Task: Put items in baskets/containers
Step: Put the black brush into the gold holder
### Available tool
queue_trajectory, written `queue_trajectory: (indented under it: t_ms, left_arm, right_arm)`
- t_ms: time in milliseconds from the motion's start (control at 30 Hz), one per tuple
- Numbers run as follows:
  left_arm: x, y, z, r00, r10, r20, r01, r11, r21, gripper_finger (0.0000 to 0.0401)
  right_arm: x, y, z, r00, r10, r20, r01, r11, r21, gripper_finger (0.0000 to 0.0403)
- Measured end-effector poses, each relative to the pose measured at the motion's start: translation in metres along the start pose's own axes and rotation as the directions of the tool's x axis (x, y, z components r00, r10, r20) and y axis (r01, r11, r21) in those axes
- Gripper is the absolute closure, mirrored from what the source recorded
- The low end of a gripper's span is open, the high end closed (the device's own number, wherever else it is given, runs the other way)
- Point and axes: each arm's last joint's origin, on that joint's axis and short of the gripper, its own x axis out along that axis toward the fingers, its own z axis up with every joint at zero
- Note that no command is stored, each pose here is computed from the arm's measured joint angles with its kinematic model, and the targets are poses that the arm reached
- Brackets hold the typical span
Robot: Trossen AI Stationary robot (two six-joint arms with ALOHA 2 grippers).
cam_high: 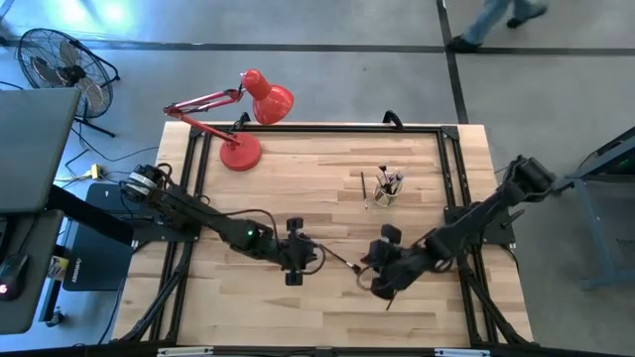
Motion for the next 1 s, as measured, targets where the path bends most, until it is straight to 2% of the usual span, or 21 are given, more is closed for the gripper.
queue_trajectory:
  t_ms: [67,200,400,533,600,767,1000]
  left_arm:
    - [0.004,0.005,-0.004,1.0,0.006,0.022,-0.006,1.0,-0.002,0.0255]
    - [0.009,0.016,-0.004,0.999,-0.045,0.024,0.046,0.999,-0.029,0.0255]
    - [0.012,0.024,-0.001,0.988,-0.154,0.021,0.155,0.986,-0.053,0.0255]
    - [0.012,0.022,-0.001,0.986,-0.168,0.019,0.168,0.985,-0.032,0.0255]
    - [0.012,0.022,-0.001,0.986,-0.168,0.02,0.169,0.985,-0.032,0.0255]
    - [0.012,0.022,-0.001,0.986,-0.168,0.022,0.168,0.985,-0.033,0.0255]
    - [0.012,0.022,0.0,0.985,-0.169,0.034,0.17,0.985,-0.038,0.0255]
  right_arm:
    - [0.006,0.011,0.002,0.997,-0.019,-0.074,0.021,0.999,0.026,0.0403]
    - [0.024,0.025,0.001,0.978,-0.065,-0.198,0.073,0.997,0.034,0.0403]
    - [0.042,0.031,-0.005,0.96,-0.105,-0.26,0.131,0.988,0.084,0.0396]
    - [0.051,0.023,-0.018,0.946,-0.146,-0.29,0.192,0.972,0.136,0.0375]
    - [0.055,0.017,-0.026,0.942,-0.16,-0.295,0.21,0.966,0.148,0.0359]
    - [0.062,0.012,-0.036,0.962,-0.137,-0.237,0.181,0.968,0.175,0.032]
    - [0.072,0.006,-0.041,0.982,-0.066,-0.176,0.098,0.98,0.176,0.0288]
